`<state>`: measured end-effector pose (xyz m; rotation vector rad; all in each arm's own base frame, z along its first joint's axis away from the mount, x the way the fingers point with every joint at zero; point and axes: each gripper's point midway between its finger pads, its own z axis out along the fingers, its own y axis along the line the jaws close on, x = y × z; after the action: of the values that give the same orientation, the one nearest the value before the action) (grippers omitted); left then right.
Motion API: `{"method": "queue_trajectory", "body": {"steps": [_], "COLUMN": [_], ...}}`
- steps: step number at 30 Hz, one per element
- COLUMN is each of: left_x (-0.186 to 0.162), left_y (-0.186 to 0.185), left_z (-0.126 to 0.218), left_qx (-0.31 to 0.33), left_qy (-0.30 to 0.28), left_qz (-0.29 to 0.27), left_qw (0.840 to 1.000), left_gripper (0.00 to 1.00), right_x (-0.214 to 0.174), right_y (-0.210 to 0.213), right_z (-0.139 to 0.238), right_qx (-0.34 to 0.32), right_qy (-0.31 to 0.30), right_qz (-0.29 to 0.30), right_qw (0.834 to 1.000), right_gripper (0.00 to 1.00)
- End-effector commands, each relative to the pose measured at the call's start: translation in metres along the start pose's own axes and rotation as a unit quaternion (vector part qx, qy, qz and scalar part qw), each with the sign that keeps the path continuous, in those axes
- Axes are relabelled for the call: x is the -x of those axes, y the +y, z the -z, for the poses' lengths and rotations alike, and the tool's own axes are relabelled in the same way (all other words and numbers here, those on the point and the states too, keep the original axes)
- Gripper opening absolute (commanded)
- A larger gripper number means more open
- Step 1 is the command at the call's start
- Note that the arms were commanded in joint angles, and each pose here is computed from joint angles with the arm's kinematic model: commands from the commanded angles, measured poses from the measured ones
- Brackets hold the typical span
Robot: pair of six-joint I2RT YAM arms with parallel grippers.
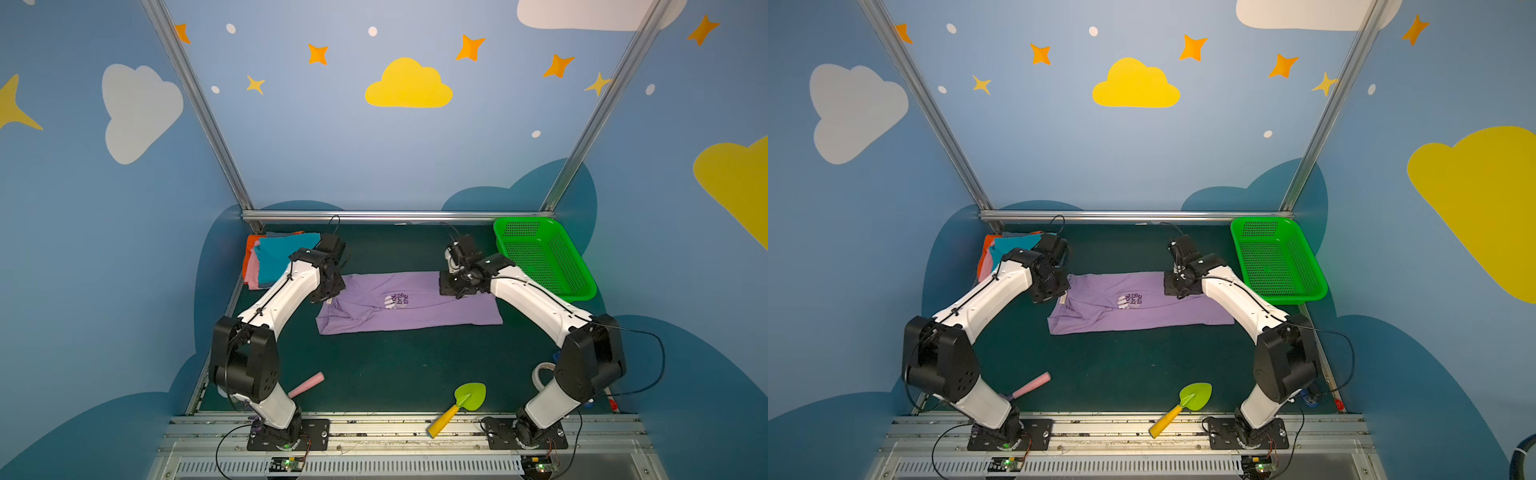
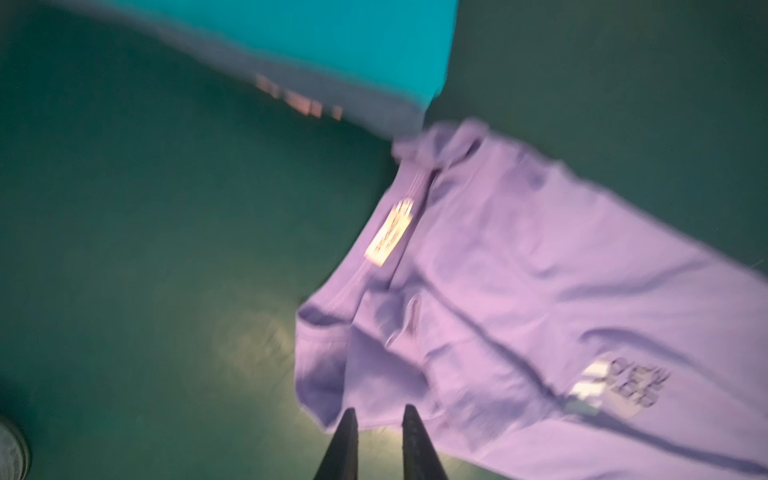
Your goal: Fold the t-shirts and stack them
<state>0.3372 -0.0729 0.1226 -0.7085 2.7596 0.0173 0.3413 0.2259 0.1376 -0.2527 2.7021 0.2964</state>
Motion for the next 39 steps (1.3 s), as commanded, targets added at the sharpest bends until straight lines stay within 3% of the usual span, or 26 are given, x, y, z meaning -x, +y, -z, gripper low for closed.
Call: {"method": "queue_trajectory", "body": {"steps": [1, 5, 11, 15, 23, 27, 33, 37, 39], "left_x": [-0.032, -0.052, -0.056, -0.048, -0.023, -0.013, -0.005, -0.002, 0.0], "left_y": [-0.008, -0.021, -0.015, -0.004, 0.0, -0.003, -0.015, -0.023, -0.026], "left_z": [-0.016, -0.03, -0.056, -0.071, -0.076, -0.075, -0.082, -0.093, -0.099], "left_qx": [-0.015, -0.011, 0.02, 0.025, 0.012, 0.006, -0.009, -0.01, -0.006], "left_qy": [0.042, 0.057, 0.07, 0.073, 0.051, 0.041, 0.037, 0.045, 0.048], "left_qz": [-0.008, -0.036, -0.034, -0.01, 0.017, 0.02, 0.022, 0.022, 0.021], "left_qw": [0.999, 0.998, 0.997, 0.997, 0.998, 0.999, 0.999, 0.999, 0.999], "left_gripper": [0.22, 0.23, 0.21, 0.24, 0.25, 0.38, 0.5, 0.47, 0.37], "right_x": [-0.022, -0.045, -0.065, -0.07, -0.071, -0.063, -0.046, -0.038, -0.035], "right_y": [0.038, 0.098, 0.184, 0.214, 0.221, 0.218, 0.21, 0.203, 0.199], "right_z": [-0.027, -0.049, -0.064, -0.074, -0.106, -0.11, -0.094, -0.079, -0.071], "right_qx": [0.026, 0.092, 0.198, 0.225, 0.223, 0.218, 0.238, 0.256, 0.261], "right_qy": [0.045, 0.086, 0.136, 0.156, 0.182, 0.177, 0.161, 0.151, 0.147], "right_qz": [0.056, 0.106, 0.151, 0.156, 0.126, 0.113, 0.09, 0.072, 0.065], "right_qw": [0.997, 0.986, 0.959, 0.949, 0.949, 0.953, 0.954, 0.952, 0.952], "right_gripper": [0.0, 0.0, 0.0, 0.11, 0.2, 0.27, 0.29, 0.28, 0.28]}}
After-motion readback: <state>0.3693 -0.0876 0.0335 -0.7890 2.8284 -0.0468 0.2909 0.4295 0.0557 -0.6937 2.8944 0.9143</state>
